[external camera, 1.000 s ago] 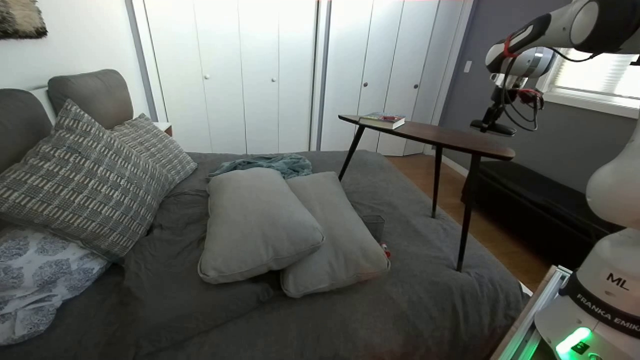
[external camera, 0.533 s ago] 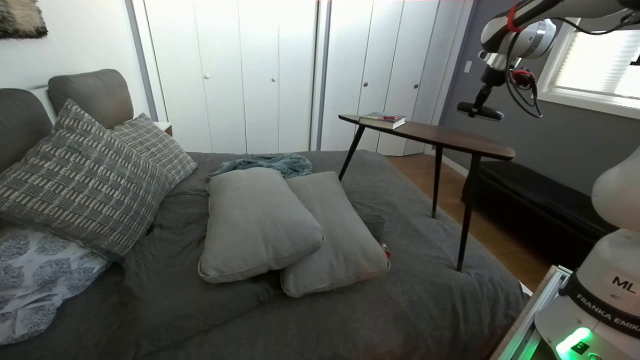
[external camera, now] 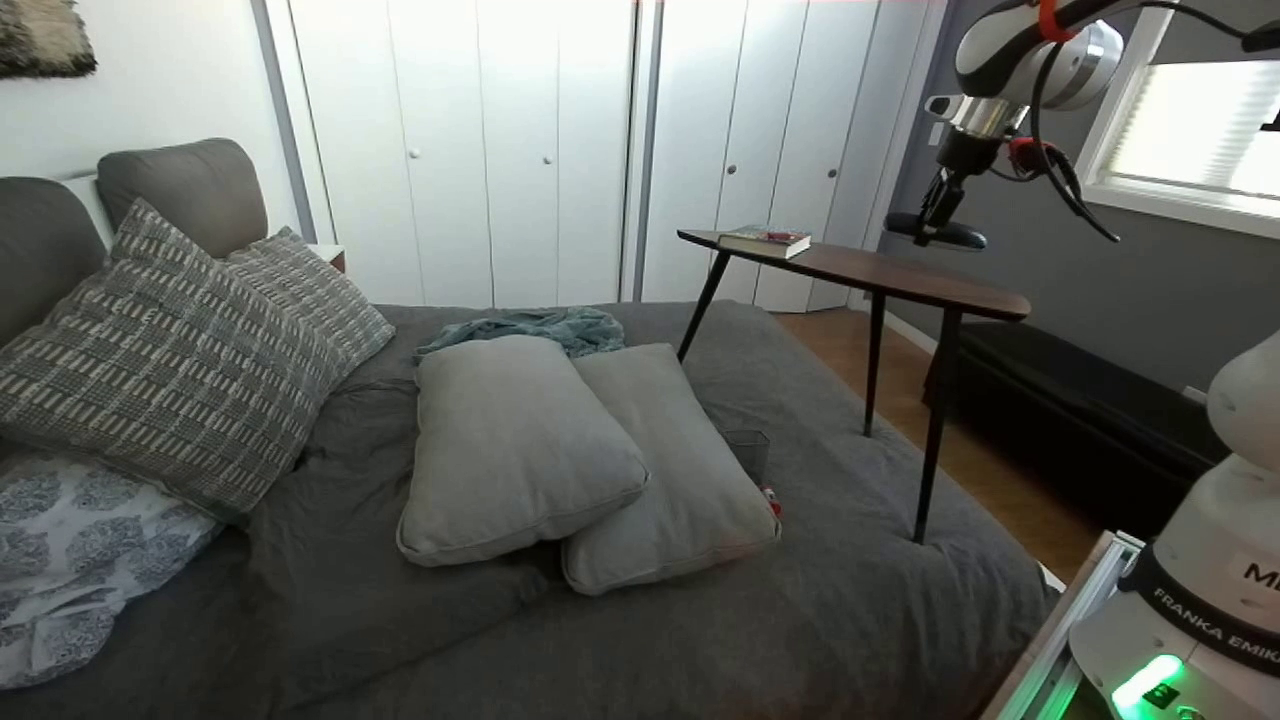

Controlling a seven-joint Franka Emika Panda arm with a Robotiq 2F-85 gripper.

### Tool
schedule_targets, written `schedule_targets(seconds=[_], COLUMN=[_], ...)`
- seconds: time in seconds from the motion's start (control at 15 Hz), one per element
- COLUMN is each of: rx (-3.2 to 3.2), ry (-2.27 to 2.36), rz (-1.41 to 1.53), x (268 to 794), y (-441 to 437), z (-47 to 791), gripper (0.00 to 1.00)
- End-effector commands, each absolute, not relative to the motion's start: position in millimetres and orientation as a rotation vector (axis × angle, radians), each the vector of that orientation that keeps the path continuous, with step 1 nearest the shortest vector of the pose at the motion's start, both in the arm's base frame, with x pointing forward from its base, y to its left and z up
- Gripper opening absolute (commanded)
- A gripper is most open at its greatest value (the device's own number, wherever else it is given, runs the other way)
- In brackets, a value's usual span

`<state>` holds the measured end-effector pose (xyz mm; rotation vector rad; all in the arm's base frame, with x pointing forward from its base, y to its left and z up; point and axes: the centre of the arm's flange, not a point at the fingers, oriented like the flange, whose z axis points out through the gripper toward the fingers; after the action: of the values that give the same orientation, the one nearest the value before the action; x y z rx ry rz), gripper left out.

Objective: Put the black case on the seat of the chair

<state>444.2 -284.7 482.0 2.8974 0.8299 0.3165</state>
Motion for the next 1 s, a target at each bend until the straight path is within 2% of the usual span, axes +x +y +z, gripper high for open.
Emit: schedule_targets(seconds=[0.0, 0.2, 0.27, 0.47, 0.93], rx=[2.900, 2.905, 2.905, 2.907, 2.886], ry=[0.842, 0.844, 0.844, 0.914, 1.167], rz=[0.314, 0.311, 0.310, 0.290, 0.116], x=[441.2, 435.6, 435.0, 445.5, 482.0], y=[-279.3, -279.6, -280.4, -267.1, -147.0], z=[480.1, 477.5, 477.2, 452.5, 383.8], gripper=[0.70, 0.70, 0.45, 0.45, 0.45])
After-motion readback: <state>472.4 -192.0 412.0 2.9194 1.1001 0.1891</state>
